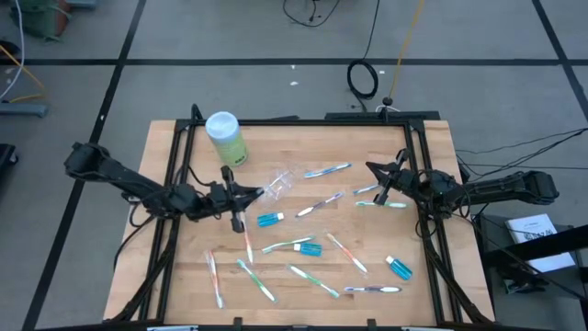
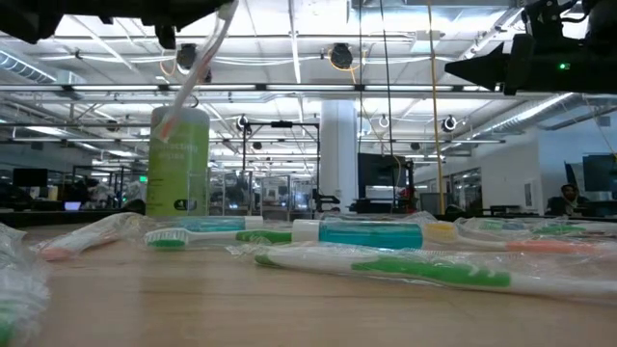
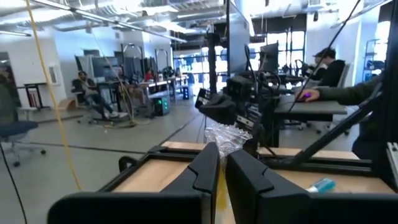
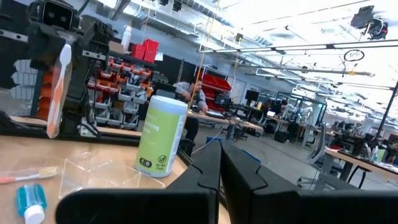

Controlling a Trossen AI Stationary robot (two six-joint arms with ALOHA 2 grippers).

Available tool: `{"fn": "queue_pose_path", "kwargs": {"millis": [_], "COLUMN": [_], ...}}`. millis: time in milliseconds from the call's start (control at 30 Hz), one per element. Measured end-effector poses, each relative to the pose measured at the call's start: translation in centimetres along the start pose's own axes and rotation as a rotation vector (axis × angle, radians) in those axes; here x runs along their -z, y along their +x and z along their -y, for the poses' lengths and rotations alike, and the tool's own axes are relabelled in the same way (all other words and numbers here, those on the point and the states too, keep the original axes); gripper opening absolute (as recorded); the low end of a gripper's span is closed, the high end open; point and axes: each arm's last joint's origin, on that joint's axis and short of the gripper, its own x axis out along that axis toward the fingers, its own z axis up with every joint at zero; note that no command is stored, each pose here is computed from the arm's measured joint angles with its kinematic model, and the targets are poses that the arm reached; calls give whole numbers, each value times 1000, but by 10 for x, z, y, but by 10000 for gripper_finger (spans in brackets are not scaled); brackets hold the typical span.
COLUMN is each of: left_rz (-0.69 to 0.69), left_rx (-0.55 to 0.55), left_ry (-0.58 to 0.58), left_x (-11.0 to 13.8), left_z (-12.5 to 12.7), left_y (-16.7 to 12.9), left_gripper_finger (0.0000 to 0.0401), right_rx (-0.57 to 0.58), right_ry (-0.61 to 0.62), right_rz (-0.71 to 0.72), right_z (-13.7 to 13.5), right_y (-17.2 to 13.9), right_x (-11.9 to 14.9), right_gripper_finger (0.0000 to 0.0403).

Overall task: Pick & Place toothbrushing station
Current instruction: Put the orange toothbrush into the transparent organizer

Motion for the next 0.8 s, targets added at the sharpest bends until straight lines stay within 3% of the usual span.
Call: {"fn": "queue_pose_path", "kwargs": {"millis": [500,800], "left_rz": [9,37], "left_rx": [-119,-211], "left_ry": [-53,12], "left_x": [13,40], "left_z": [-19,-34], "left_y": [19,41], "left_gripper_finger": [26,26], "right_rx": [3,12], "right_ry": [-5,7], "right_rz": [9,33], "right_z": [0,1], "right_y": [0,0], "right_x": [-1,-3], "right_gripper_finger": [4,4]}}
